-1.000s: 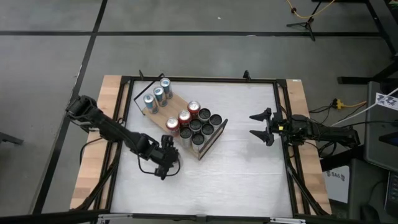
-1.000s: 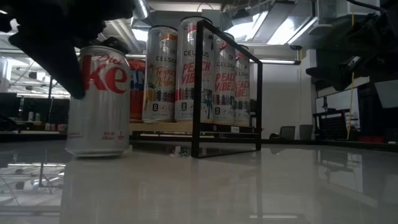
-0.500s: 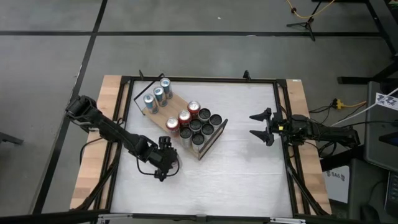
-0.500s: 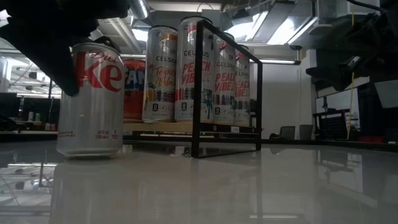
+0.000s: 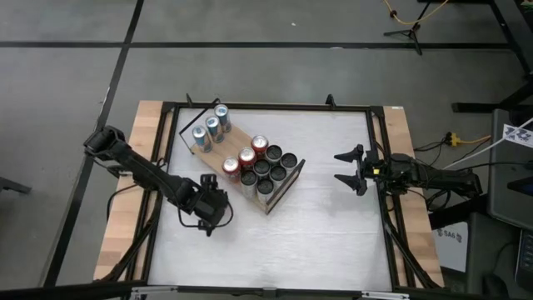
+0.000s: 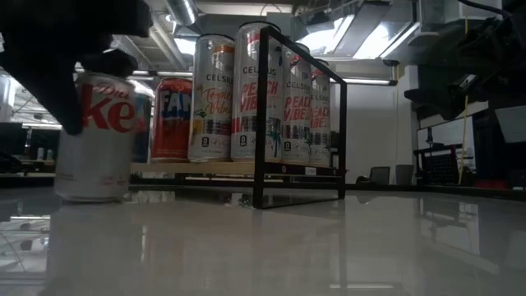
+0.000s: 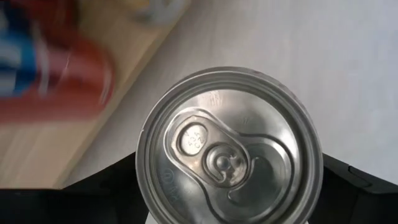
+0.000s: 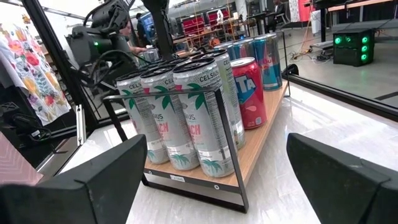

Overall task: Place canned beverage on shelf
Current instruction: Put the red-silver soda can on the shelf

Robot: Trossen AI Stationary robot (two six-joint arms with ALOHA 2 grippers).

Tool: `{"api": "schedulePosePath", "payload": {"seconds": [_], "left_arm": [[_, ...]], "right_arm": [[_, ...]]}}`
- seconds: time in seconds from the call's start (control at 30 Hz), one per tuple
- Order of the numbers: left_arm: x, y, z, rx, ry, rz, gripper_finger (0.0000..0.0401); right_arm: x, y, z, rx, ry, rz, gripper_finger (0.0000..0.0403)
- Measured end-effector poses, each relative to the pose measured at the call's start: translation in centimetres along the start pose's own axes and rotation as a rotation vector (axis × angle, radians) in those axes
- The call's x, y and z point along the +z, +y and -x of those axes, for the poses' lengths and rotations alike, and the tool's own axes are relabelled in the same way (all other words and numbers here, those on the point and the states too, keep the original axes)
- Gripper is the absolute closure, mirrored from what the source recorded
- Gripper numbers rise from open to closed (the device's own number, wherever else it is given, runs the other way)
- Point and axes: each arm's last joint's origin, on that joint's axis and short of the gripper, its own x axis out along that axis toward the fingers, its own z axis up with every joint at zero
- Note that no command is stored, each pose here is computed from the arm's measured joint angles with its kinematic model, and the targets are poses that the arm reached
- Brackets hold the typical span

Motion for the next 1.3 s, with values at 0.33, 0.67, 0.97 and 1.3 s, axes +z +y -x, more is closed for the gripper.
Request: {"api": "schedulePosePath", "payload": {"seconds": [0.33, 0.67, 0.97, 1.3], "left_arm": [[-1.0, 0.7, 0.2, 0.096, 0.076, 0.193, 0.0092], [-0.9, 0.7, 0.2, 0.13, 0.039, 0.406, 0.0092], [-0.9, 0.7, 0.1, 0.127, 0.033, 0.409, 0.0092], [-1.5, 1.7, 1.7, 0.128, 0.031, 0.405, 0.0093]], "right_arm": [[0.0, 0.0, 0.0, 0.001, -0.003, 0.0, 0.0022], [0.0, 0.0, 0.0, 0.001, -0.003, 0.0, 0.0022], [0.0, 0.0, 0.0, 0.001, -0.003, 0.0, 0.0022], [0.0, 0.0, 0.0, 0.001, -0.004, 0.0, 0.0022]]}}
